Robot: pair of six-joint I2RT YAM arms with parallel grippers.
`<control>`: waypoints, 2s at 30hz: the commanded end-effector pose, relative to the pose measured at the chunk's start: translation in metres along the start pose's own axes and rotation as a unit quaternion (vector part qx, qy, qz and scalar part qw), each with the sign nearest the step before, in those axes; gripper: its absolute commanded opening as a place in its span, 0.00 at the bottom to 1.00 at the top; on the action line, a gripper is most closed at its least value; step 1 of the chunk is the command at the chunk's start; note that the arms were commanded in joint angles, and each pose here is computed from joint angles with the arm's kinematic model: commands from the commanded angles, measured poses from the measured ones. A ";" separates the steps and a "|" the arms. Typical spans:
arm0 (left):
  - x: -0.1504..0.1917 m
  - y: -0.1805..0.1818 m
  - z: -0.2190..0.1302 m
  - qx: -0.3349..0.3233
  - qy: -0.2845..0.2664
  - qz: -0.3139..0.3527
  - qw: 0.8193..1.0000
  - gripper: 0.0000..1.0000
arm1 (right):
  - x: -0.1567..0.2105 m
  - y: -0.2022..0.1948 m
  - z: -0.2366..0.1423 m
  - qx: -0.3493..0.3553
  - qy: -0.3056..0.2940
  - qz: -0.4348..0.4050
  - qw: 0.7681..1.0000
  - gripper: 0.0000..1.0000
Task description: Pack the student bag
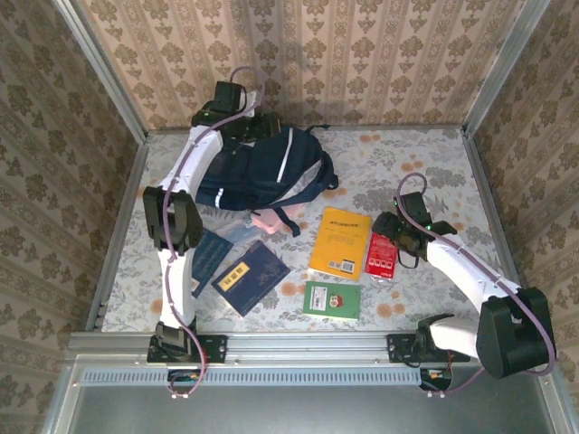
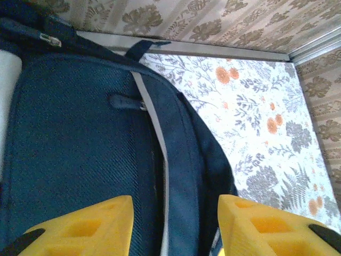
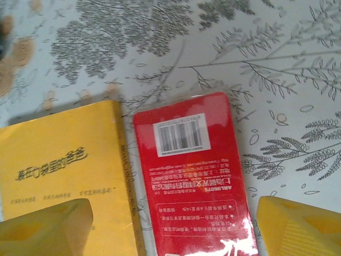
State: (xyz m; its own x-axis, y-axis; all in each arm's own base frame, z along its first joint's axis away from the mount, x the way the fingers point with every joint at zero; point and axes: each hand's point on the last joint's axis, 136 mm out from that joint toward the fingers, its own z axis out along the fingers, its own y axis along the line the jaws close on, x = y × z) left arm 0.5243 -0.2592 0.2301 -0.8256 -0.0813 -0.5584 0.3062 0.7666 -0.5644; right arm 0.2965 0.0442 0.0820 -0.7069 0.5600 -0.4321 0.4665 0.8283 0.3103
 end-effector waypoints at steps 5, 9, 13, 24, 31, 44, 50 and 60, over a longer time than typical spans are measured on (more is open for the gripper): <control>0.078 -0.093 -0.030 0.076 0.006 0.003 0.997 0.46 | 0.008 -0.012 0.032 -0.027 0.019 0.038 0.999 0.82; 0.159 -0.104 -0.010 0.060 0.067 0.026 0.996 0.45 | 0.007 -0.030 0.038 0.016 0.011 0.019 1.000 0.83; 0.224 -0.104 0.005 0.042 0.125 0.056 0.990 0.45 | 0.010 -0.029 0.043 0.009 0.015 0.016 1.000 0.85; 0.296 -0.062 0.042 -0.006 0.212 0.076 0.974 0.44 | 0.014 -0.022 0.055 -0.020 0.031 0.016 0.999 0.83; 0.311 -0.059 0.061 0.008 0.239 0.068 0.969 0.40 | 0.022 -0.006 0.049 -0.076 0.047 0.027 0.996 0.77; 0.318 -0.068 0.072 0.028 0.257 0.070 0.964 0.34 | 0.035 0.021 0.042 -0.155 0.088 0.048 0.983 0.69; 0.321 -0.067 0.073 0.026 0.259 0.074 0.963 0.32 | 0.033 0.025 0.033 -0.168 0.084 0.058 0.980 0.63; 0.321 -0.067 0.072 0.024 0.259 0.079 0.962 0.31 | 0.032 0.020 0.021 -0.160 0.073 0.055 0.983 0.53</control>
State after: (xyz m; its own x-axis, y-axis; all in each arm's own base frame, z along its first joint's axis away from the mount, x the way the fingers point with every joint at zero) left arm 0.2739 -0.3707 0.0377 -0.9087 0.3395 -0.2428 0.4173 0.7494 -0.5140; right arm 0.3042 0.0716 0.0576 -0.7208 0.6268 -0.2960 0.3726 0.7105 0.5970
